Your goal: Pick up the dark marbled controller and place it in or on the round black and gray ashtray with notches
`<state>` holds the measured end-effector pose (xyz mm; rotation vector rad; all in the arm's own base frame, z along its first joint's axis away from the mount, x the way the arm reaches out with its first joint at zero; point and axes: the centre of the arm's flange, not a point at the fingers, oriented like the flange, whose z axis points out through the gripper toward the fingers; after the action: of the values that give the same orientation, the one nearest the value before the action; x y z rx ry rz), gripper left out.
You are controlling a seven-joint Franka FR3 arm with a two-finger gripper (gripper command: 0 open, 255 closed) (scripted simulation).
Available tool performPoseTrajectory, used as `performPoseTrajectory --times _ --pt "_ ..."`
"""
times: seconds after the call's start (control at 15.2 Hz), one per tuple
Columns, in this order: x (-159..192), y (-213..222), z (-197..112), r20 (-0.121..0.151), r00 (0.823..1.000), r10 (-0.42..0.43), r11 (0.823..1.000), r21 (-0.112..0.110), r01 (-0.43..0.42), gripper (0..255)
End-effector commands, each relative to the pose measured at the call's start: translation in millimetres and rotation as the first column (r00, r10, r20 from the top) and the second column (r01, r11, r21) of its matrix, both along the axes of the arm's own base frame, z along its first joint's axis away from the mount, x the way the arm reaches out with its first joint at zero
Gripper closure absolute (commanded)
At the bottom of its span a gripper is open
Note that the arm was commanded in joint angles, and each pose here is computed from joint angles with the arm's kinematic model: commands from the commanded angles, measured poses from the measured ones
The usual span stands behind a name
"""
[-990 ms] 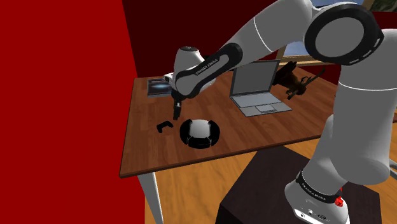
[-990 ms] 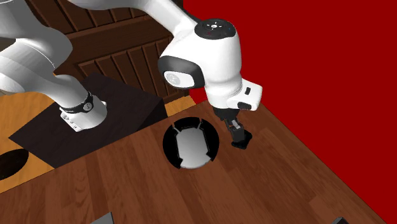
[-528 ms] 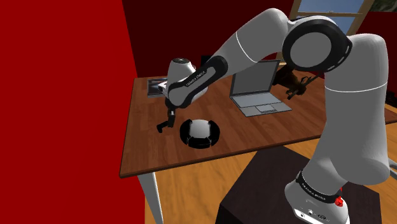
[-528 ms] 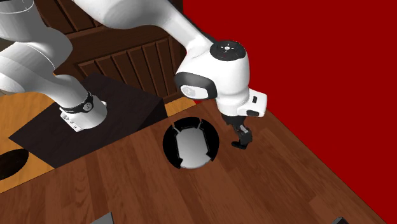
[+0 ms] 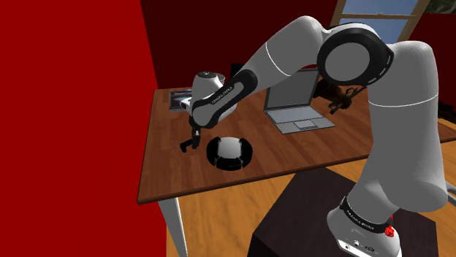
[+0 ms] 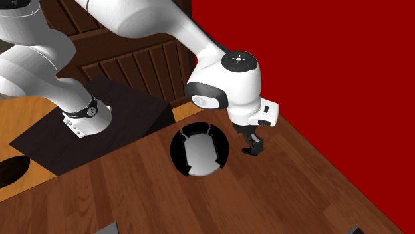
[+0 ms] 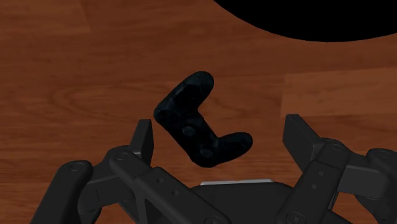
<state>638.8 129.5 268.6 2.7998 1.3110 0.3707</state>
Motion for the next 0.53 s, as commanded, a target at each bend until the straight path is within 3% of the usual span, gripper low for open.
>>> performPoseTrajectory --times 0.0,0.13,0.2,0.46 --pt "0.1 0.1 -0.1 0.000 1.000 0.000 1.000 0.000 0.000 0" --pt "0.1 0.1 -0.1 0.000 1.000 0.000 1.000 0.000 0.000 0" --pt "0.1 0.1 -0.1 0.000 1.000 0.000 1.000 0.000 0.000 255" --pt "0.1 0.1 -0.1 0.000 1.000 0.000 1.000 0.000 0.000 255"
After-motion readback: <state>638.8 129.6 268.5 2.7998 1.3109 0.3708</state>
